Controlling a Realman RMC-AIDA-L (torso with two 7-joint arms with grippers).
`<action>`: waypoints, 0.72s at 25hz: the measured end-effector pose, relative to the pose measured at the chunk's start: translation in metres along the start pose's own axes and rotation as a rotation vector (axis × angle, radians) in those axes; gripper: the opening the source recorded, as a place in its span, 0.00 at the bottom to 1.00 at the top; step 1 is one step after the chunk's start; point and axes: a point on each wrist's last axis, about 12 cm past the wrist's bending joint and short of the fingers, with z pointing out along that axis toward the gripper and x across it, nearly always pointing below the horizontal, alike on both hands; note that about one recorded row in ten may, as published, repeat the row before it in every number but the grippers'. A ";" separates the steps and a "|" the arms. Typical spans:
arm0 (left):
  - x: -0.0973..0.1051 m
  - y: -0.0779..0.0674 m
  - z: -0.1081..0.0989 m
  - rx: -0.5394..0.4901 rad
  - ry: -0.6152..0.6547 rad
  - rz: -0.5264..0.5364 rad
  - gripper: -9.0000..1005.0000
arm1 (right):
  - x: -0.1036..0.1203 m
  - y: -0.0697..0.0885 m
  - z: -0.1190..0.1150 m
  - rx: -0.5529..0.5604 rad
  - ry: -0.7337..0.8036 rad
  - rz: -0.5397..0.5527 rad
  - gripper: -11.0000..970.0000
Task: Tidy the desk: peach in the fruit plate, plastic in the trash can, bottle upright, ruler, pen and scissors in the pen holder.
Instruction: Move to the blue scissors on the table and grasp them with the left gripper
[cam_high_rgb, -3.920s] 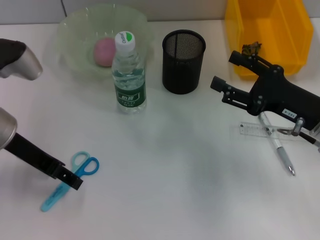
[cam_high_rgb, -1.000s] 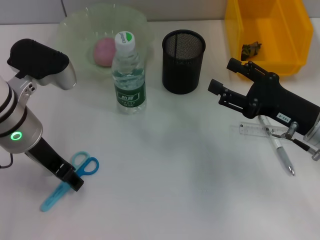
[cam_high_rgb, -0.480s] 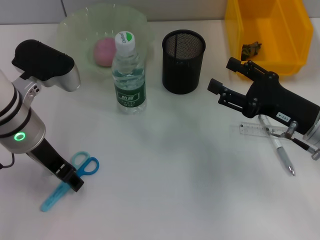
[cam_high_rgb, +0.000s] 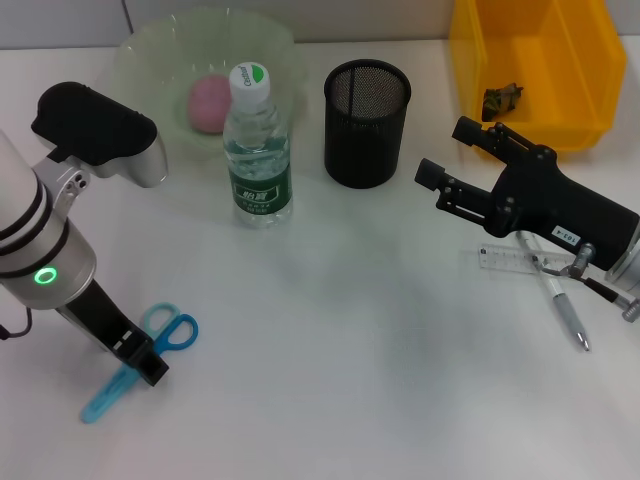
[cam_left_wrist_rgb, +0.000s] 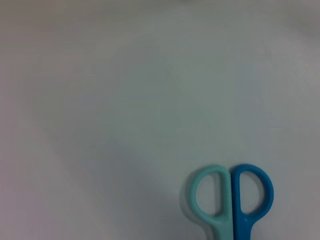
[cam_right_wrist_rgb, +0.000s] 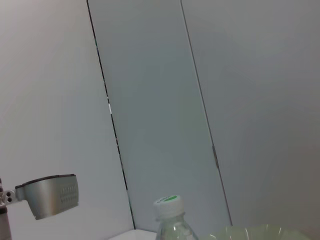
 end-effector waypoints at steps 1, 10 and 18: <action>0.000 0.000 0.000 0.000 0.000 0.000 0.71 | 0.000 0.000 0.000 0.000 0.000 0.000 0.85; -0.001 -0.002 0.000 -0.013 0.004 0.005 0.69 | 0.001 0.000 -0.001 0.003 0.002 0.002 0.85; -0.004 -0.005 0.000 -0.025 0.008 0.023 0.68 | 0.001 0.000 -0.002 0.006 0.002 0.003 0.85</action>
